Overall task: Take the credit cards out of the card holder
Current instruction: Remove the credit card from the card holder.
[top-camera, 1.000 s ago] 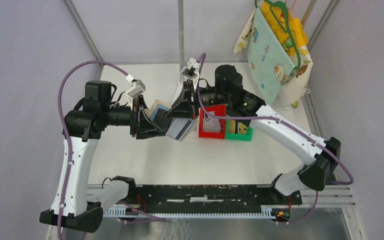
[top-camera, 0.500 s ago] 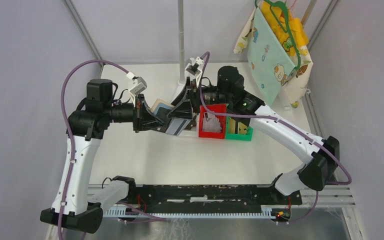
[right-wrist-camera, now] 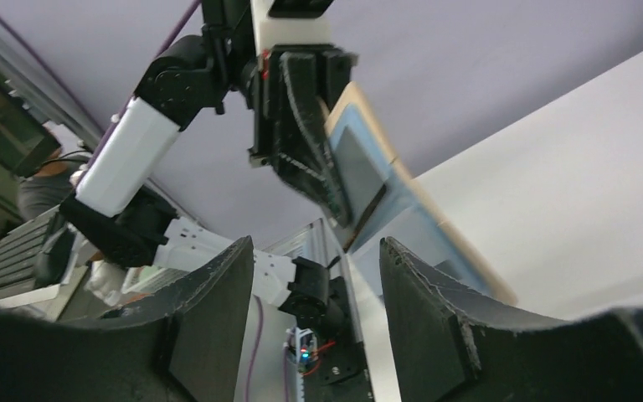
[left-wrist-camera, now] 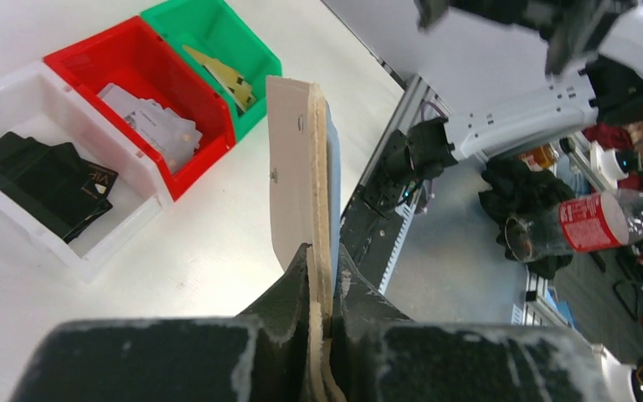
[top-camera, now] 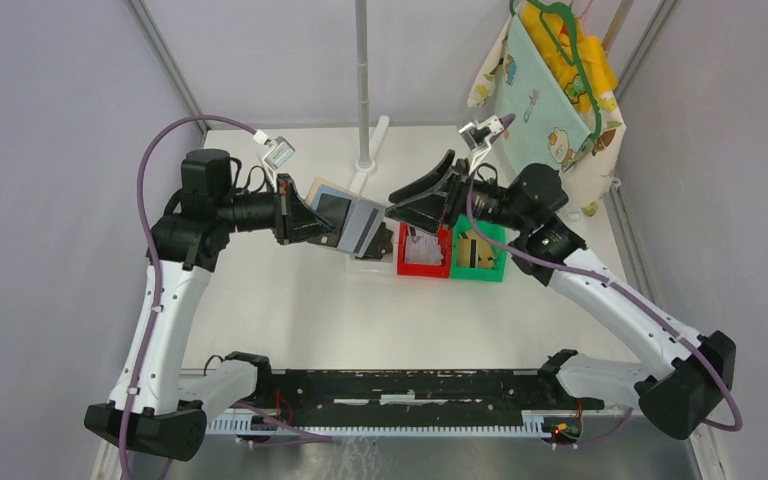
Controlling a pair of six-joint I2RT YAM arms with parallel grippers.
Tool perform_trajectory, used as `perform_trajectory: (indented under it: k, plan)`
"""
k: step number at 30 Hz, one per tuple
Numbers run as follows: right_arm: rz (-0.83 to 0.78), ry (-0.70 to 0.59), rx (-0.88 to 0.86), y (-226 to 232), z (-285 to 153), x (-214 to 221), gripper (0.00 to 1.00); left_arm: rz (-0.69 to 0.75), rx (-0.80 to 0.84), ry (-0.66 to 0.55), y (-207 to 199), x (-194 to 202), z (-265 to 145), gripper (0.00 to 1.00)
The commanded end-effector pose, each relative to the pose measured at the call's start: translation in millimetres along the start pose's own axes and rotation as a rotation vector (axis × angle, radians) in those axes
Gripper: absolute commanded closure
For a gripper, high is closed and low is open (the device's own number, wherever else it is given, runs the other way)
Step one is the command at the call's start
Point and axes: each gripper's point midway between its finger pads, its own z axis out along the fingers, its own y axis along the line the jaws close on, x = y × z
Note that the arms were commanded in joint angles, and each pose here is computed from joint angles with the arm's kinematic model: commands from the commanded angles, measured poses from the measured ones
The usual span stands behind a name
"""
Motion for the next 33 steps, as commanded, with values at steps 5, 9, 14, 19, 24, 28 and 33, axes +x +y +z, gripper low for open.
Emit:
perform_trajectory:
  k: [5, 9, 14, 19, 24, 28, 33]
  plan:
    - [0.146, -0.021, -0.202, 36.9, 25.2, 24.9, 0.39, -0.083, -0.031, -0.096, 1.8, -32.9, 3.8, 0.98]
    - [0.19, -0.006, -0.243, 37.3, 35.2, 34.3, 0.41, -0.054, 0.028, -0.096, -14.6, -33.9, -0.2, 0.98]
    - [0.219, 0.011, -0.268, 36.0, 46.2, 41.6, 0.46, -0.009, 0.091, -0.096, -32.0, -30.1, -5.7, 0.98]
    - [0.231, 0.022, -0.262, 32.4, 52.2, 46.2, 0.49, -0.013, 0.14, -0.076, -40.6, -26.0, -7.2, 0.98]
    - [0.235, 0.025, -0.287, 37.8, 57.8, 45.7, 0.52, -0.027, 0.135, -0.068, -37.3, -23.7, -5.6, 0.98]
    - [0.249, 0.025, -0.323, 43.9, 61.8, 45.2, 0.57, -0.038, 0.114, -0.067, -32.2, -23.4, -4.3, 0.98]
    - [0.26, 0.011, -0.332, 43.8, 67.2, 41.8, 0.64, -0.024, 0.118, -0.058, -33.3, -20.2, -5.1, 0.91]
